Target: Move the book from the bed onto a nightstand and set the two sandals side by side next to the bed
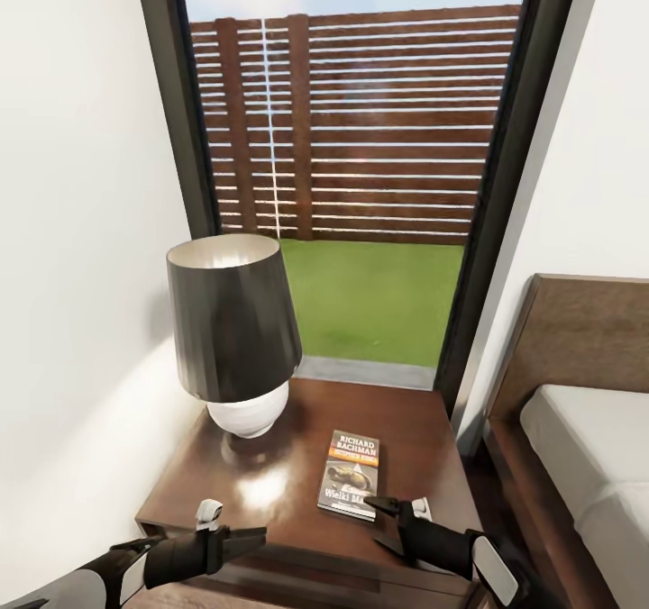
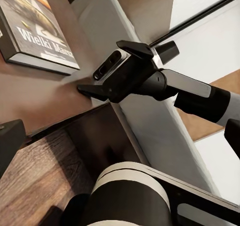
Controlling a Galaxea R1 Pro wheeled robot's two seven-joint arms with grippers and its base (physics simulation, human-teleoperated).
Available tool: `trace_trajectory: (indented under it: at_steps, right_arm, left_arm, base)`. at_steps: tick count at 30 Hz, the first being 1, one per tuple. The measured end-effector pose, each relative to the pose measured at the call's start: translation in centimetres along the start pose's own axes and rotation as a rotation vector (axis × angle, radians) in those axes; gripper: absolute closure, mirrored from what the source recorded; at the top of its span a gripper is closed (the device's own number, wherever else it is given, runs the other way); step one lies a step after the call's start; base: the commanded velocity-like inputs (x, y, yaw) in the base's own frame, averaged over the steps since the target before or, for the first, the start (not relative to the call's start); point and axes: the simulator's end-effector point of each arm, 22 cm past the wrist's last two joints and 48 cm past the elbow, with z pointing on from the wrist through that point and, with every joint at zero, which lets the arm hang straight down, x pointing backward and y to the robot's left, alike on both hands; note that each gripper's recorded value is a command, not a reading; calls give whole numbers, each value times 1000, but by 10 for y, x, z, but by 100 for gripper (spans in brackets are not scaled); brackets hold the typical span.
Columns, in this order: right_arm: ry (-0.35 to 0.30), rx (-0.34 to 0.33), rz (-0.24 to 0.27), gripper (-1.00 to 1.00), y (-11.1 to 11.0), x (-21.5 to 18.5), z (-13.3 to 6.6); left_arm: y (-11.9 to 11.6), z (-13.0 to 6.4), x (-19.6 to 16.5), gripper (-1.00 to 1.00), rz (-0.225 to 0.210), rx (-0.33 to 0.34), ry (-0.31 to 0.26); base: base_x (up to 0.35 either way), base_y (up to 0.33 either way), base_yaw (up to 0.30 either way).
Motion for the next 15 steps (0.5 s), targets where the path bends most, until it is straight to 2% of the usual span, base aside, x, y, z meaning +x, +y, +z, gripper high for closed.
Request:
trace_trajectory:
  at_steps: [15]
  right_arm:
    - [3, 7, -7, -100, 32, -3, -5]
  left_arm:
    - [-25, 1, -24, -100, -1, 0, 1]
  base:
    - [0, 0, 0]
